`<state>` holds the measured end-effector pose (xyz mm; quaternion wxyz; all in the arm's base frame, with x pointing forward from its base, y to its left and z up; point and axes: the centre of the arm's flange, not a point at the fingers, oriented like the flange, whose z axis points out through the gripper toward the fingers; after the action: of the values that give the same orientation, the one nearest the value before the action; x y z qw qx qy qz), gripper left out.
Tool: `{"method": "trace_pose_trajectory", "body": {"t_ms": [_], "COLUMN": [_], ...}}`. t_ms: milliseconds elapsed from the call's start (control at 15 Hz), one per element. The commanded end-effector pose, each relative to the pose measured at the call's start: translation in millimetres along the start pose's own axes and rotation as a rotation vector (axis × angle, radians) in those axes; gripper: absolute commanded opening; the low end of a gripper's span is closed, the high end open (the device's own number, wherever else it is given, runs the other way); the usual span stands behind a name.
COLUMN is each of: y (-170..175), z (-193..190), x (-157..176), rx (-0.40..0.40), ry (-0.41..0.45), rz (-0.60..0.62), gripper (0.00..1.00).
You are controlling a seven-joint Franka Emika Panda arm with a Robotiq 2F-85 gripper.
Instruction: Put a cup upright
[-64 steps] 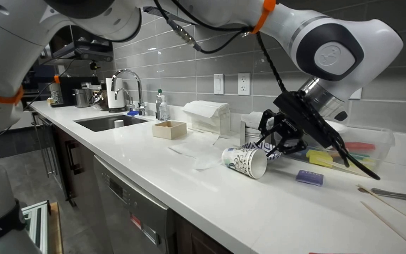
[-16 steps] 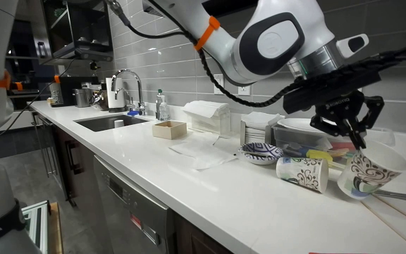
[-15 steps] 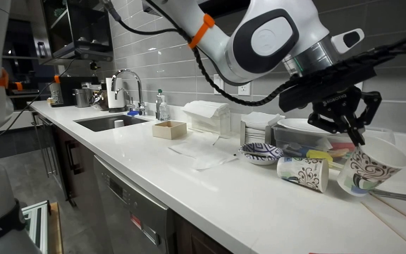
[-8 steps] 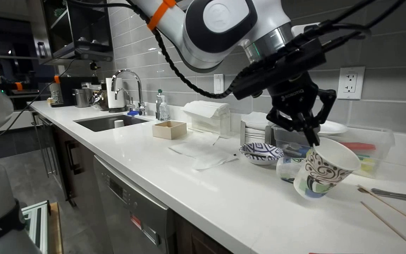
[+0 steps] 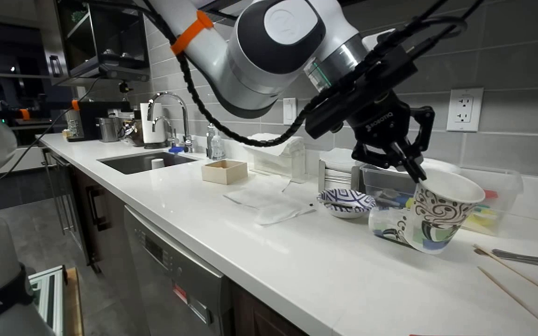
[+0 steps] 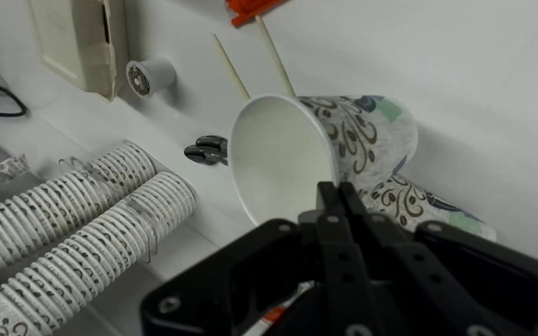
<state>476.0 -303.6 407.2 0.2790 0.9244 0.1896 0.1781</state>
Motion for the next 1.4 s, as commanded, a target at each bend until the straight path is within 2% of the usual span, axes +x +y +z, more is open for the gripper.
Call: {"method": "trace_pose_trajectory", "body": {"t_ms": [0,200,533,733,1067,1333], "y": [-55,-74,-146,-183,-223,-235], "z": [-19,-24,-37,-37,-34,-29], "x": [-9,-2,23,39,46,39], "rx": [-0.084,-0.117,-0.131,-0.111,-0.087,-0.079], "ry": [0.0,0.051,0.15,0.205,0.256,0.264], "rz": [-0.069,-0.182,-0.436,-0.547,-0.637,-0.663], "gripper": [0.01,0.01,0.01,0.01,0.01,0.01]}}
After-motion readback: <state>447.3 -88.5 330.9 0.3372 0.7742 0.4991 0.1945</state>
